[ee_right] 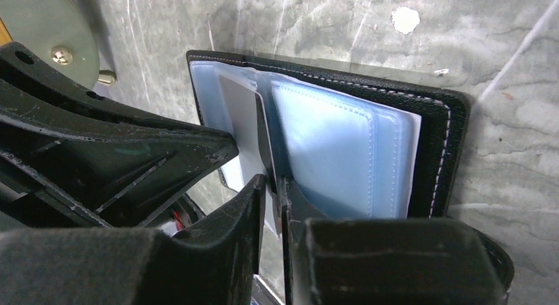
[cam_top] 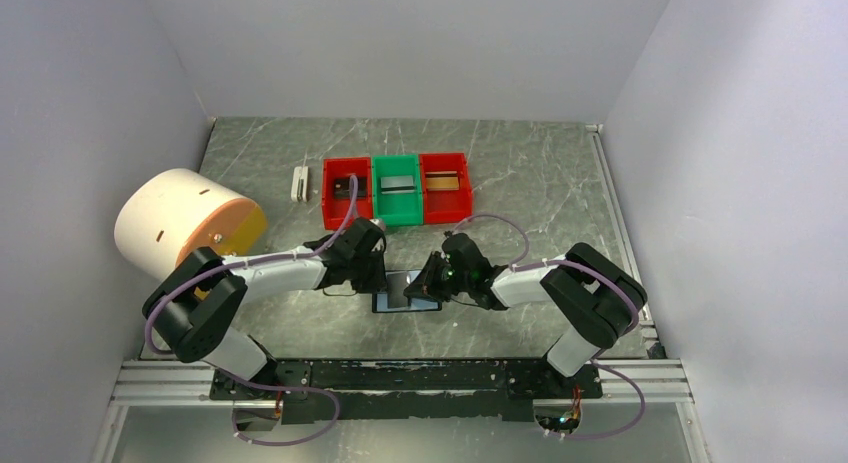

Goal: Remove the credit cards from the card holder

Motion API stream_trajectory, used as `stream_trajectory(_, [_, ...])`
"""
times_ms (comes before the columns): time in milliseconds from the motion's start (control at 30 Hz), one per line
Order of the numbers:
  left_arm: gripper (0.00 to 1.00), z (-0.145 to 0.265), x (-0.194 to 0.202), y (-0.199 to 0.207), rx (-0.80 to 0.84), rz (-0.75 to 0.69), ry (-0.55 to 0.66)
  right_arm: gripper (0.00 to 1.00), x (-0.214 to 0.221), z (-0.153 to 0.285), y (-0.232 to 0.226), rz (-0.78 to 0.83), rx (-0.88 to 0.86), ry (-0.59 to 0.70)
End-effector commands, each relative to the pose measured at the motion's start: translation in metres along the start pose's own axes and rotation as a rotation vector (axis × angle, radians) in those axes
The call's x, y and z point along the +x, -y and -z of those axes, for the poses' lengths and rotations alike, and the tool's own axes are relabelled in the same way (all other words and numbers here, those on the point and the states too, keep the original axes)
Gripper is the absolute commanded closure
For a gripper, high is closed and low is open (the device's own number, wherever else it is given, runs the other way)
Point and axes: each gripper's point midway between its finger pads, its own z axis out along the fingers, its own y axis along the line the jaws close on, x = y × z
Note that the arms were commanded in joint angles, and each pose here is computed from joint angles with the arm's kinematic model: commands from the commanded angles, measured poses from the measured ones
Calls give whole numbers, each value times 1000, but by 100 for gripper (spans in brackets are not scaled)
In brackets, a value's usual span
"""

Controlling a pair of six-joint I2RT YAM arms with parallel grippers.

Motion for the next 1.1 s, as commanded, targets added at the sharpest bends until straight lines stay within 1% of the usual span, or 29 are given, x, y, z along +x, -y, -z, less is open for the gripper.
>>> stream_trajectory(0, [87,-6,24,-42,-183,-21,-56,80,-1,4,7,-12,19,12])
stream_trajectory(67, [88,-6,24,-43,-192,-23,-58,79,-2,6,7,-19,10,20])
stream_trajectory(167, [89,-7,26,-45,-206,-27,-61,82,-2,6,5,-22,-13,20])
stream_trajectory(233, [89,-6,26,-48,-223,-28,-60,88,-1,7,3,-28,-34,17])
stream_trajectory(400, [90,-7,27,-51,-243,-29,-61,94,-3,11,6,-24,-28,32])
stream_trajectory(500, [90,-7,27,-54,-266,-32,-60,94,-5,13,13,-16,16,41])
stream_trajectory(900, [91,-5,28,-64,-335,-31,-46,93,-6,22,29,-12,72,40])
stream_trajectory(1067, [91,-4,26,-61,-327,-42,-43,93,-6,24,27,-17,44,44])
